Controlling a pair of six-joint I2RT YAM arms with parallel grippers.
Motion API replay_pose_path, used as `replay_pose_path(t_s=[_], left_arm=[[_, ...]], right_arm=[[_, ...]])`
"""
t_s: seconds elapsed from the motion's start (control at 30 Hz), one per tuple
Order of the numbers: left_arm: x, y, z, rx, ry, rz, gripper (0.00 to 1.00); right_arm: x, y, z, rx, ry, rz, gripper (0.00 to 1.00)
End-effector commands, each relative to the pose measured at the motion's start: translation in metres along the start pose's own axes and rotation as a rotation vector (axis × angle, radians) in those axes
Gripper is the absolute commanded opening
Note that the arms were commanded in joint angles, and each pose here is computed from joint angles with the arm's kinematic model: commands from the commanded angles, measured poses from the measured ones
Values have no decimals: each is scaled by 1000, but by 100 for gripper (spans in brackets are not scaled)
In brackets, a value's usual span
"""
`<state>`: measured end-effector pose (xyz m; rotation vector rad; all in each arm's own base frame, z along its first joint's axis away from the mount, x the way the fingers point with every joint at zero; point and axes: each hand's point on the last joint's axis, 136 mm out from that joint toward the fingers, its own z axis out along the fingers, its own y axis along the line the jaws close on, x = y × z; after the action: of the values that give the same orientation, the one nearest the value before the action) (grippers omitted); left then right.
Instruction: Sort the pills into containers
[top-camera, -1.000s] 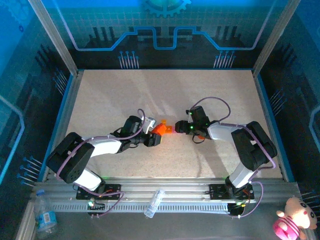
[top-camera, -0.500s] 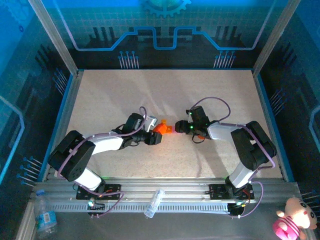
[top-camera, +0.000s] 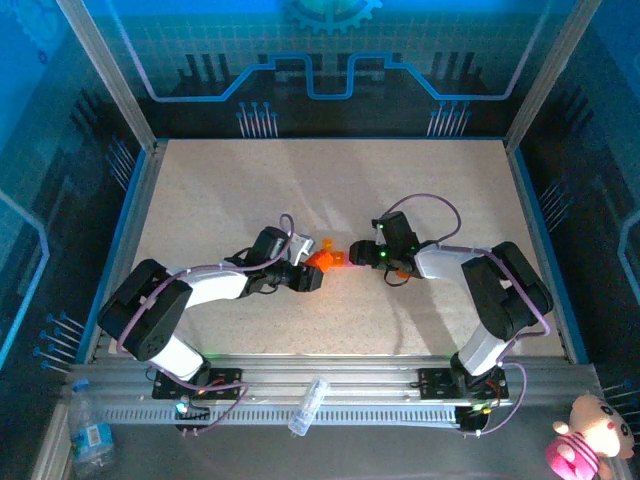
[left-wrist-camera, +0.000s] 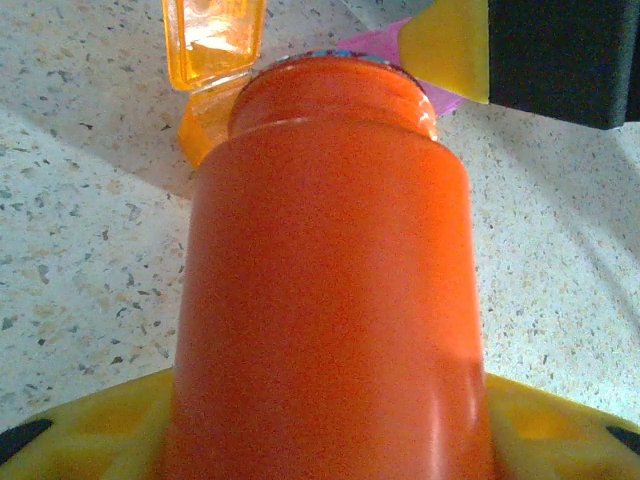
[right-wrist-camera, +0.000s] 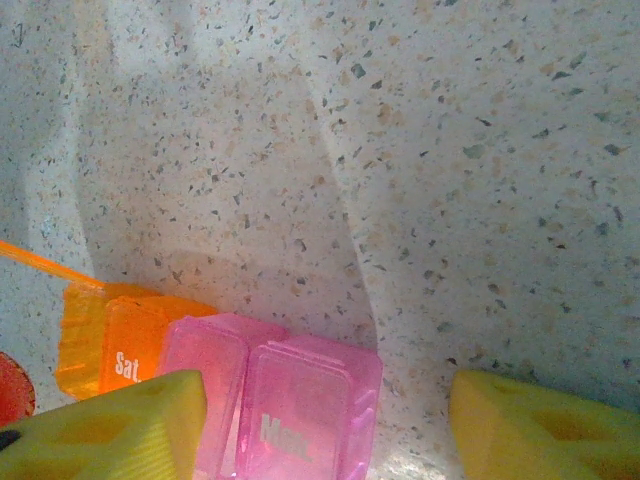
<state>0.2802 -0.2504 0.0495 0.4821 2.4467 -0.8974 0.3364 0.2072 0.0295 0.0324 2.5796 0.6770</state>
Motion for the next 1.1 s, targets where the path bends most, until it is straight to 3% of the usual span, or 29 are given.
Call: replay_pose_path(t_s=[0.0, 0.27, 0.73, 1.07], left_arm=[[-12, -2, -1, 7, -19, 24, 0], [-14, -4, -2, 10, -25, 24, 0], [-17, -7, -4, 18, -33, 27, 0], [-18, -8, -6, 21, -39, 29, 0]], right_arm=[[0, 18, 3, -47, 3, -39, 67], [12, 9, 11, -6, 58, -33, 67], [40, -20, 15, 194, 198, -52, 64], [14, 11, 6, 106, 140, -70, 66]])
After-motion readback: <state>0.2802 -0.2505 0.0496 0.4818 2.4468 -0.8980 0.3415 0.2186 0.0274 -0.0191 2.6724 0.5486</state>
